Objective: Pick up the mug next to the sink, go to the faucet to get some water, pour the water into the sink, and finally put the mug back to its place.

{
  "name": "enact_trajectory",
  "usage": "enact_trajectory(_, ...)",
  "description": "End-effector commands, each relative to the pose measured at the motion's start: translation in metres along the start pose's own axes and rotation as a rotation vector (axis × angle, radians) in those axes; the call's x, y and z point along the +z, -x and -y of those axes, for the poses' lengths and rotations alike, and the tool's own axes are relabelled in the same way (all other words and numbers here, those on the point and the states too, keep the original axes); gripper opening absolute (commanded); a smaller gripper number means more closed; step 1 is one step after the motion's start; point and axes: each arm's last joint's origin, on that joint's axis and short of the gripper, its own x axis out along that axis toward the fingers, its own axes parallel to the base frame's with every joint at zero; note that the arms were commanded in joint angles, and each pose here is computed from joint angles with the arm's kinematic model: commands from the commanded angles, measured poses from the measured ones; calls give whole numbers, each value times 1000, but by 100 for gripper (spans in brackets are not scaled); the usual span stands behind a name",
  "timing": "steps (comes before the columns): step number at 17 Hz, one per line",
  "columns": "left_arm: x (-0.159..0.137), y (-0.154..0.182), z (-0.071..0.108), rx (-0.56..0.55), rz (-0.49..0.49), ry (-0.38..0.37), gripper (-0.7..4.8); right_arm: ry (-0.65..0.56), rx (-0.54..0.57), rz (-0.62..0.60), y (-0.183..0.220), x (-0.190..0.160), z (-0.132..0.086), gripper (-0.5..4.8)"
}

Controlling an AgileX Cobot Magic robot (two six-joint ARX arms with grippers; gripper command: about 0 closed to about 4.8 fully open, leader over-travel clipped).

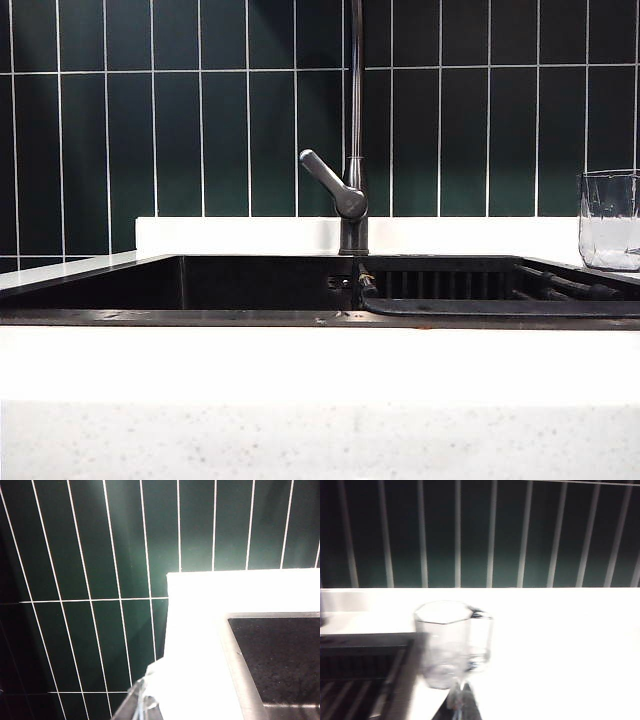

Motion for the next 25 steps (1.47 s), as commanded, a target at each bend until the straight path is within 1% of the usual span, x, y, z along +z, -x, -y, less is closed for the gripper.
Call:
enact_trajectory(1, 2, 0, 0, -1, 12, 4, -5, 8, -39, 15, 0, 2, 4, -5)
enact_trajectory(3, 2, 0, 0, -1, 12, 4, -5, 8, -39, 12, 0, 2, 4, -5)
enact_trajectory(5, 2, 0, 0, -1, 11, 4, -5, 15, -37, -90, 0, -8, 3, -6)
enact_trajectory(6, 2, 0, 0, -1, 11, 4, -5, 17, -34, -122, 1, -11, 3, -5)
enact_trajectory(7, 1, 0, 0, -2, 7, 4, -5, 17, -32, -129, 1, -12, 3, -5)
enact_trajectory(8, 1, 0, 0, -2, 4, 4, -5, 17, -29, -129, 1, -12, 3, -5)
enact_trajectory(14, 1, 0, 0, -2, 4, 4, -5, 5, 88, -128, 1, -12, -7, -5)
enact_trajectory(25, 1, 0, 0, -2, 4, 4, -5, 7, 87, -140, 2, -13, -7, -5)
